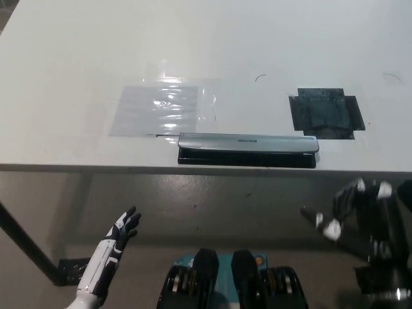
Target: The paper pin puncher is placed at the center of the table and close to the robot and the robot uses its right fist to press on the paper pin puncher
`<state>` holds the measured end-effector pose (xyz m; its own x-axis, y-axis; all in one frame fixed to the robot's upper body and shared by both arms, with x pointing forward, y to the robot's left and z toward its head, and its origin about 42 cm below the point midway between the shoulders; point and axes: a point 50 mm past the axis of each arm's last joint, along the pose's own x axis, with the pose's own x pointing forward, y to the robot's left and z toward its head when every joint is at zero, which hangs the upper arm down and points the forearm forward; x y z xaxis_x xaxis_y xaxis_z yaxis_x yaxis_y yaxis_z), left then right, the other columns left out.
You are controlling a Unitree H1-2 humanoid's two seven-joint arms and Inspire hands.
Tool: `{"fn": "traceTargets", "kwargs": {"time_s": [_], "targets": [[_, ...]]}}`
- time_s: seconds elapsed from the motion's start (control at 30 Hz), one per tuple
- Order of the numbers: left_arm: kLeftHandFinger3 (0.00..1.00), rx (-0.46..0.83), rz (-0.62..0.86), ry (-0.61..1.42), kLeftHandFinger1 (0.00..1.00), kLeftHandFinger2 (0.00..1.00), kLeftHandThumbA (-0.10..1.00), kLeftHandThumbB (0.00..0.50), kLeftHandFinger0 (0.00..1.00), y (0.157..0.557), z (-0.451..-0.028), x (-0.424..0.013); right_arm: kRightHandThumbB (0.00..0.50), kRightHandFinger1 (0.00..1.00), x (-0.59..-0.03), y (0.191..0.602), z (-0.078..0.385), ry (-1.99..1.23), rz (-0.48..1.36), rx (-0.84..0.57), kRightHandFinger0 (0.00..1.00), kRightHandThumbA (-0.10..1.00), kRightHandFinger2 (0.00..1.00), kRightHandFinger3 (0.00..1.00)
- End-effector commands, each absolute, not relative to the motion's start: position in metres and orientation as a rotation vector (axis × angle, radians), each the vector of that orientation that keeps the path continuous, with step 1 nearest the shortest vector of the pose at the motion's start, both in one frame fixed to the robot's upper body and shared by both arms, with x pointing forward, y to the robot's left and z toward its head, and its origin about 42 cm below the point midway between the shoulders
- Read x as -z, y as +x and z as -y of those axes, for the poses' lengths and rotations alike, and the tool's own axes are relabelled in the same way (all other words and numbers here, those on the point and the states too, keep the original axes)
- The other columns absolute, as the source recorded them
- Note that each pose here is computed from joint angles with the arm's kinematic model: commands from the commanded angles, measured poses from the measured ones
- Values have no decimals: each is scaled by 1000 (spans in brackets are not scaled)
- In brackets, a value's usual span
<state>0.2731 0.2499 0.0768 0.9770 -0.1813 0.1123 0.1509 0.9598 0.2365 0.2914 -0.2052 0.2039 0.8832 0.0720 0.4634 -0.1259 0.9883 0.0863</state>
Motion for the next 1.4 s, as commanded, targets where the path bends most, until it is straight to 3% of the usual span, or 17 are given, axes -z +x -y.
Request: {"fn": "traceTargets", "kwargs": {"time_s": [0.0,0.17,0.3,0.43,0.47,0.5,0.6,0.77,0.87,1.0,1.13,1.17,1.27,1.3,1.37], "targets": [[1000,175,218,236,1000,1000,1000,216,1000,279,-250,-90,154,0,-272,319,183,192,560,-198,0,1000,0,0],[1000,175,227,243,1000,1000,1000,244,1000,282,-252,-92,183,0,-316,368,151,202,599,-254,0,1000,0,0],[1000,176,232,240,1000,1000,1000,236,1000,285,-252,-96,192,0,-336,404,129,204,582,-261,0,1000,0,0],[1000,183,237,257,1000,1000,1000,213,1000,285,-254,-97,196,0,-339,433,110,214,533,-268,0,1000,0,0],[1000,184,236,257,1000,1000,1000,208,1000,284,-253,-96,175,8,-337,441,105,217,523,-271,6,1000,25,18],[1000,184,237,257,1000,1000,1000,202,1000,284,-253,-97,195,0,-334,451,99,217,499,-270,0,1000,1,0],[1000,182,236,267,1000,1000,1000,206,1000,284,-253,-97,194,0,-322,469,86,230,444,-293,0,1000,22,8],[1000,187,235,266,1000,1000,1000,216,1000,283,-253,-98,182,4,-297,481,76,237,366,-279,1,1000,126,31],[1000,185,228,255,1000,1000,1000,236,1000,284,-253,-99,225,66,-273,486,76,218,330,-283,0,1000,302,106],[1000,190,228,262,1000,1000,1000,233,1000,284,-254,-100,185,98,-252,488,78,187,292,-258,28,1000,316,127],[1000,189,227,262,1000,1000,1000,236,1000,285,-254,-101,200,115,-230,486,81,205,235,-254,0,1000,368,194],[1000,190,230,261,1000,1000,1000,240,1000,285,-254,-101,233,129,-226,485,81,211,226,-255,0,1000,397,225],[1000,192,230,271,1000,1000,1000,245,1000,285,-255,-102,224,107,-211,480,81,215,191,-262,0,1000,367,208],[1000,190,229,271,1000,1000,1000,245,1000,284,-254,-101,199,80,-203,478,81,209,187,-261,0,1000,326,181],[1000,192,224,268,1000,1000,1000,254,1000,283,-255,-100,199,28,-194,476,81,209,163,-257,0,1000,237,114]]}}
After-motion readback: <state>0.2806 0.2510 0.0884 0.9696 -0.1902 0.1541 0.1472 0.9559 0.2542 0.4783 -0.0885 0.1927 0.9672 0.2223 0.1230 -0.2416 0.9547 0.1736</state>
